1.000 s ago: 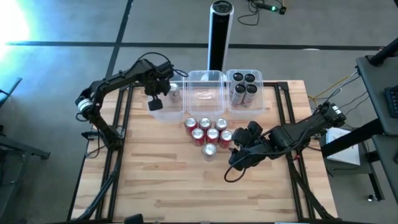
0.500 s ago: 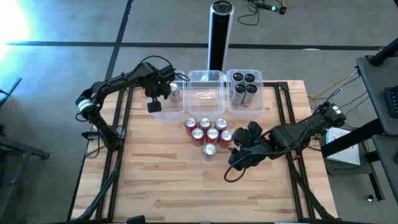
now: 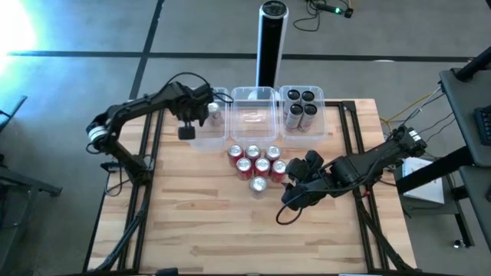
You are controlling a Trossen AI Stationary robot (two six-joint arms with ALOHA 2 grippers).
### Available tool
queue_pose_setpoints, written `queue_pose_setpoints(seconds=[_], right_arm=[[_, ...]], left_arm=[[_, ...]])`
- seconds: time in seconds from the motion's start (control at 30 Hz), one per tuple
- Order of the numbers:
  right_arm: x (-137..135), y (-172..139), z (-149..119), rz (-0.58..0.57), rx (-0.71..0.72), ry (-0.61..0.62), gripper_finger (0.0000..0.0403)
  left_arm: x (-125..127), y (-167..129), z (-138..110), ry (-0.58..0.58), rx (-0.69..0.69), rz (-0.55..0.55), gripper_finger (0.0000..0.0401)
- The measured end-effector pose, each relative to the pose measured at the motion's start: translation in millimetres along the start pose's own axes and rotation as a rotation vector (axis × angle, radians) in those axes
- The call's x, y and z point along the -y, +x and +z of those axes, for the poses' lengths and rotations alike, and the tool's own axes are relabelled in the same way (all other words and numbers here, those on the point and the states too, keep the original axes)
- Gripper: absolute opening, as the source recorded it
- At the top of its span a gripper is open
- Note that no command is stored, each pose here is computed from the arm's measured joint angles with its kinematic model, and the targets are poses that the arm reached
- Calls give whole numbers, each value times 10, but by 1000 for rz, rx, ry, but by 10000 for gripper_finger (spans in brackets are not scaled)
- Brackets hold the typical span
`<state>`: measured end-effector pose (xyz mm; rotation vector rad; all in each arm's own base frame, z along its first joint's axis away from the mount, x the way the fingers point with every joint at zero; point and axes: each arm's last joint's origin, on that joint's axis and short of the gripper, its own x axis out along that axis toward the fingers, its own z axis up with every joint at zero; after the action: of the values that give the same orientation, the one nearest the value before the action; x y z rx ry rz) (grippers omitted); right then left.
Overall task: Sort soda cans
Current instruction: Put the bottom white soda can into the left transparent bin
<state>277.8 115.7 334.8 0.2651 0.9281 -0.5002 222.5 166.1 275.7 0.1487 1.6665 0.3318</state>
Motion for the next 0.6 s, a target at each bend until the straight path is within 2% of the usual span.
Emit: queue_pose_setpoints(seconds=[0.23, 0.33, 0.47, 0.6], right_arm=[[1, 6, -3, -2, 0, -1, 227], [2, 6, -3, -2, -1, -2, 232], [2, 7, -3, -3, -1, -13, 239], [7, 7, 3, -20, 20, -18, 246]], left_arm=[[-4, -85, -50, -25, 40, 21, 327], [-19, -194, -68, -70, 93, 14, 327], [-14, -491, -82, -177, 282, -56, 327], [104, -849, -83, -270, 578, -175, 327]])
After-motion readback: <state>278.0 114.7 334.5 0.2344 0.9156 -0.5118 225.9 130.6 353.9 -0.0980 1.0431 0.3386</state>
